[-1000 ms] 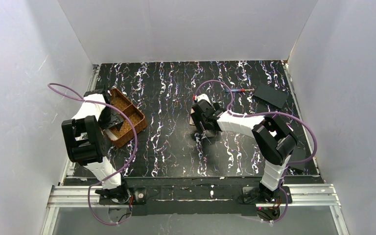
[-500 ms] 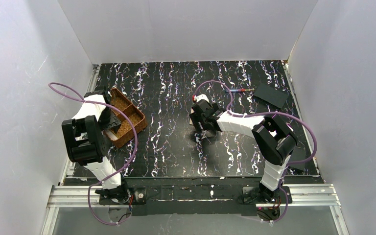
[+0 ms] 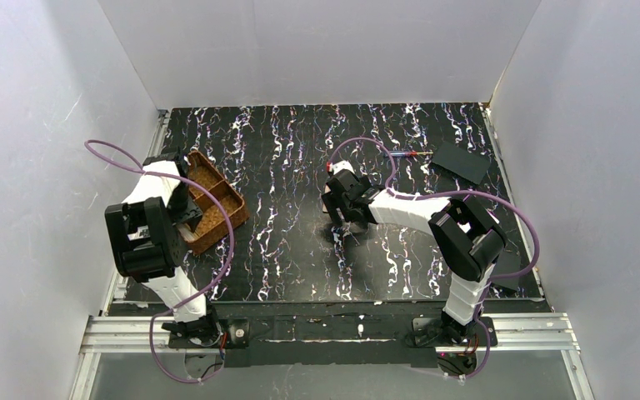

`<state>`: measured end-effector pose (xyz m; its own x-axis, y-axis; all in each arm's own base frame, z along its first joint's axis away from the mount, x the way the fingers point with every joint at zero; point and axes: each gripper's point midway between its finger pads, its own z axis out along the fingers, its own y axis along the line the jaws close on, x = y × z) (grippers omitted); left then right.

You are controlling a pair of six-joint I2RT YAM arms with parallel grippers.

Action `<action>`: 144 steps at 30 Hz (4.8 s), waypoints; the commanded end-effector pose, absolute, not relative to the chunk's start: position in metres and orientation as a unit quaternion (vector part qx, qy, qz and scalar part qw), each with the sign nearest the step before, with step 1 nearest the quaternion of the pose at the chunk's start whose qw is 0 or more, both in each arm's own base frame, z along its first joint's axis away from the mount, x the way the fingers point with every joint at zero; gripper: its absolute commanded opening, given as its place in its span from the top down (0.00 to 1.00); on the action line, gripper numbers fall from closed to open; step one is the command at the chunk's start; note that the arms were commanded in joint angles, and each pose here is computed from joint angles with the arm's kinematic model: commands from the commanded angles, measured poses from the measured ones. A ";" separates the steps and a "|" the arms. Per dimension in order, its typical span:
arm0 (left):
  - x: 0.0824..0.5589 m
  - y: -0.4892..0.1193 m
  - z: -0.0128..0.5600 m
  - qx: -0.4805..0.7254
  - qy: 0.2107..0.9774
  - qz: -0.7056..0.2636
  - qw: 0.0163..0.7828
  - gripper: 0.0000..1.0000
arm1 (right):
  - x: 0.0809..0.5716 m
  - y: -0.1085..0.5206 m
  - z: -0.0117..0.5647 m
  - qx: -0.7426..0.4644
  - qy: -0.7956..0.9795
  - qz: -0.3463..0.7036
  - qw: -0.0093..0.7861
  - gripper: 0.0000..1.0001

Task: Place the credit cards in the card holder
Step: Move the storage box to the center of the board.

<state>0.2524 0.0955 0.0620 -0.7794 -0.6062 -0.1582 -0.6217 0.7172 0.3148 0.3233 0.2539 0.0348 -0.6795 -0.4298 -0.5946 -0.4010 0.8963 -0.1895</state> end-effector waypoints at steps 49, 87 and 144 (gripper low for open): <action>0.275 0.087 0.094 -0.291 0.916 0.277 0.023 0.43 | 0.306 0.263 0.020 -0.251 0.921 0.000 0.297 0.02; 0.278 0.080 0.083 -0.264 0.918 0.297 -0.005 0.58 | 0.303 0.267 0.020 -0.258 0.920 0.005 0.296 0.02; 0.273 0.085 0.096 -0.253 0.919 0.302 0.018 0.52 | 0.296 0.273 0.015 -0.272 0.918 0.012 0.288 0.02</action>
